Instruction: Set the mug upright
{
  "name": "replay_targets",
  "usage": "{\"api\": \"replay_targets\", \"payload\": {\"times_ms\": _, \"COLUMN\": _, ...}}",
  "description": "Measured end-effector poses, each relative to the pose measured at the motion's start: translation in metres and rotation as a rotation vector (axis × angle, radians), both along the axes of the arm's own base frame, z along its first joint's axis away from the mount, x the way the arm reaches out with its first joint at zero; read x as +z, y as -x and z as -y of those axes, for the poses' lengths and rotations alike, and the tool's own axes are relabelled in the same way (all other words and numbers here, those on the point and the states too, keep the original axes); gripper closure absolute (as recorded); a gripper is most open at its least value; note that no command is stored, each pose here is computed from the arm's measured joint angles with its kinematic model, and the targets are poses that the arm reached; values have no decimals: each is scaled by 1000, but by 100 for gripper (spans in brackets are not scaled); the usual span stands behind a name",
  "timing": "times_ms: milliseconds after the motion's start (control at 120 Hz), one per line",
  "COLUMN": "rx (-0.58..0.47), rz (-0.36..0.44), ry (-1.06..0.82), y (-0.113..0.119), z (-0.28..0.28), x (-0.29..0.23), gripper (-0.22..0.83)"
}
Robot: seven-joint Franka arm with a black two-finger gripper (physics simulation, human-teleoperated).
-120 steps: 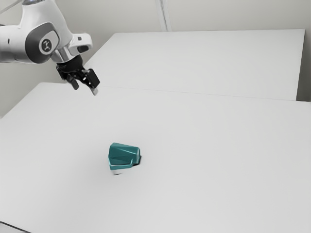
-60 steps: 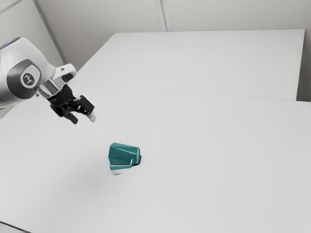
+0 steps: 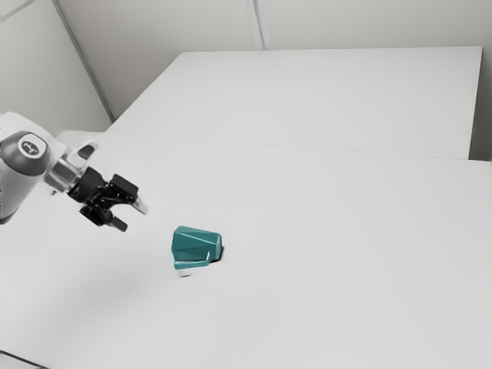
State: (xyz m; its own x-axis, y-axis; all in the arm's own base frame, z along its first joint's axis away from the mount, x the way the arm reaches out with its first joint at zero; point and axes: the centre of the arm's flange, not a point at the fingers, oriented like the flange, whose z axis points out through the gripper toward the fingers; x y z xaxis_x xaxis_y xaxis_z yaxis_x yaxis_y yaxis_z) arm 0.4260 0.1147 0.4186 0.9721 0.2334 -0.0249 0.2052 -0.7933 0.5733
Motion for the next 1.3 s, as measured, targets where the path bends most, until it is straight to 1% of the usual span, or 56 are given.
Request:
{"api": "replay_targets", "payload": {"times_ms": 100, "rx": 17, "rz": -30, "ry": 81, "y": -3, "z": -4, "x": -30, "gripper": 3}}
{"api": "replay_targets", "payload": {"times_ms": 358, "rx": 32, "rz": -30, "ry": 254, "y": -7, "z": -11, "x": -83, "gripper": 3}}
{"api": "replay_targets", "payload": {"times_ms": 592, "rx": 22, "rz": 34, "ry": 335, "y": -13, "z": -11, "x": -110, "gripper": 3}}
{"api": "replay_targets", "payload": {"times_ms": 867, "rx": -3, "rz": 111, "ry": 379, "y": -27, "z": -18, "x": -131, "gripper": 3}}
{"api": "replay_targets", "payload": {"times_ms": 1300, "rx": -68, "rz": 184, "ry": 424, "y": -32, "z": -9, "x": -149, "gripper": 3}}
